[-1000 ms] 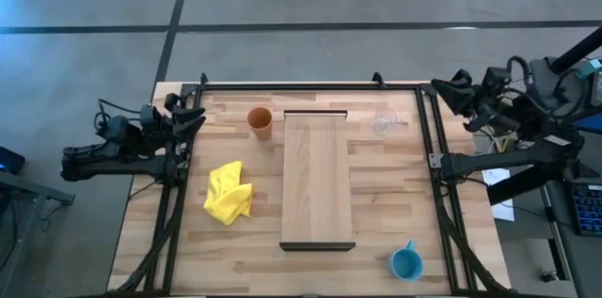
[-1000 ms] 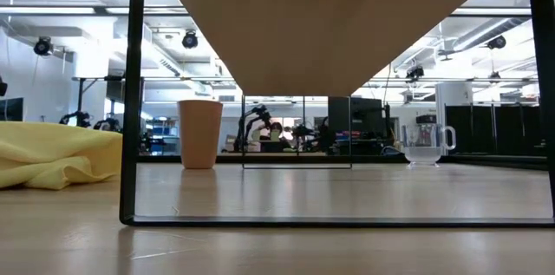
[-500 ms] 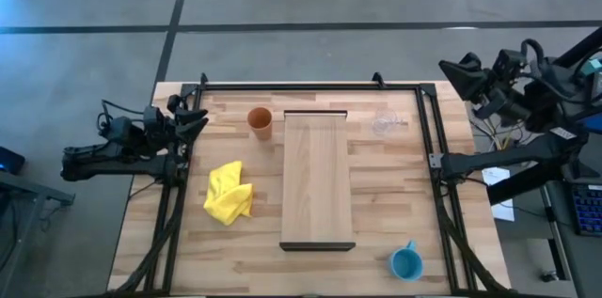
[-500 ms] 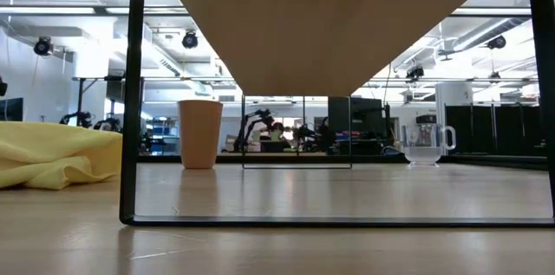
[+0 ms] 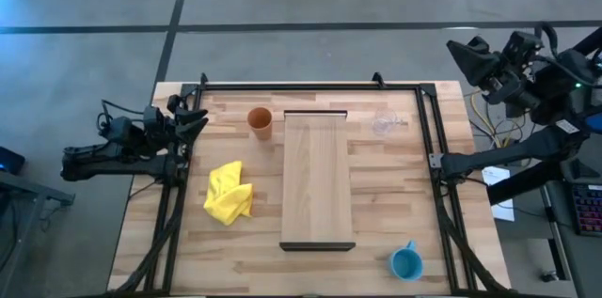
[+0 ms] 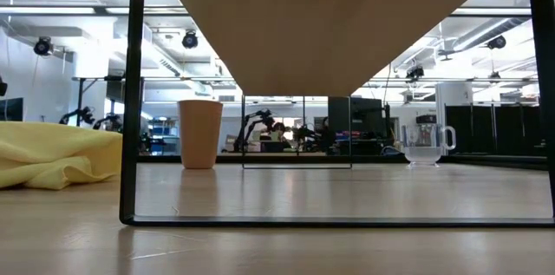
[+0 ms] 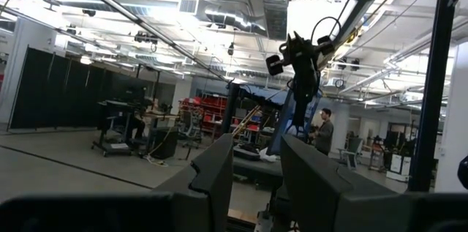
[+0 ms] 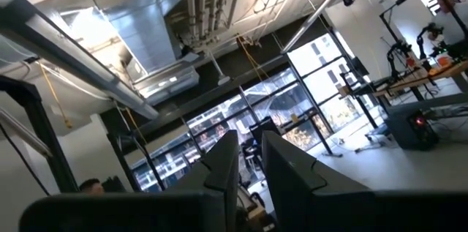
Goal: Stack small to large cups/mugs on shelf
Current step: Put the transparent mug on the shelf
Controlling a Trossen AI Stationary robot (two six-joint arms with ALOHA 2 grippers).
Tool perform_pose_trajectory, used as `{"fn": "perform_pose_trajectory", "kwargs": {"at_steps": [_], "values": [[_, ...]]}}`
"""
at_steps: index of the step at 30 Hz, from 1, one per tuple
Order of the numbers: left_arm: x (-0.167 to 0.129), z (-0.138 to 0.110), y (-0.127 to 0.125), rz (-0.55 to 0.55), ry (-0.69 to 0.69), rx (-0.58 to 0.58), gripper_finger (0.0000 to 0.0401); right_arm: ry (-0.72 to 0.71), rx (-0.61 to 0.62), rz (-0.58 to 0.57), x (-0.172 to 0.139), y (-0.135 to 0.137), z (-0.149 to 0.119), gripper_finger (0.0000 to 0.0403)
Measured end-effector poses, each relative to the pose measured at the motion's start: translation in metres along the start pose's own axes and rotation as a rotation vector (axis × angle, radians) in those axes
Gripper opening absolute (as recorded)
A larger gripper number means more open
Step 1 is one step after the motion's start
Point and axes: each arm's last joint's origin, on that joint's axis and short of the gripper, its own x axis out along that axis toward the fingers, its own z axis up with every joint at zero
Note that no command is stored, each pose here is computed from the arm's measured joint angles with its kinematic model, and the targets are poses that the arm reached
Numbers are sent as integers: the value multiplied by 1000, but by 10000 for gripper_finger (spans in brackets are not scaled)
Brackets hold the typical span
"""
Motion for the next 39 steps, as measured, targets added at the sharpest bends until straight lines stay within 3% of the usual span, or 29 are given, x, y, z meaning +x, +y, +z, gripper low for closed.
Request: {"fn": "perform_pose_trajectory", "kwargs": {"at_steps": [8,13,18,30,39], "values": [[0,0,0,0,-1,0,102,-15,12,11,2,4,7,59],[0,0,0,0,-1,0,102,51,167,-7,-1,1,1,59],[0,0,0,0,0,1,102,94,224,-3,3,-1,-9,66],[0,0,0,0,1,2,102,81,208,26,4,0,-7,210],[0,0,0,0,1,4,102,85,221,23,6,0,-9,244]]}}
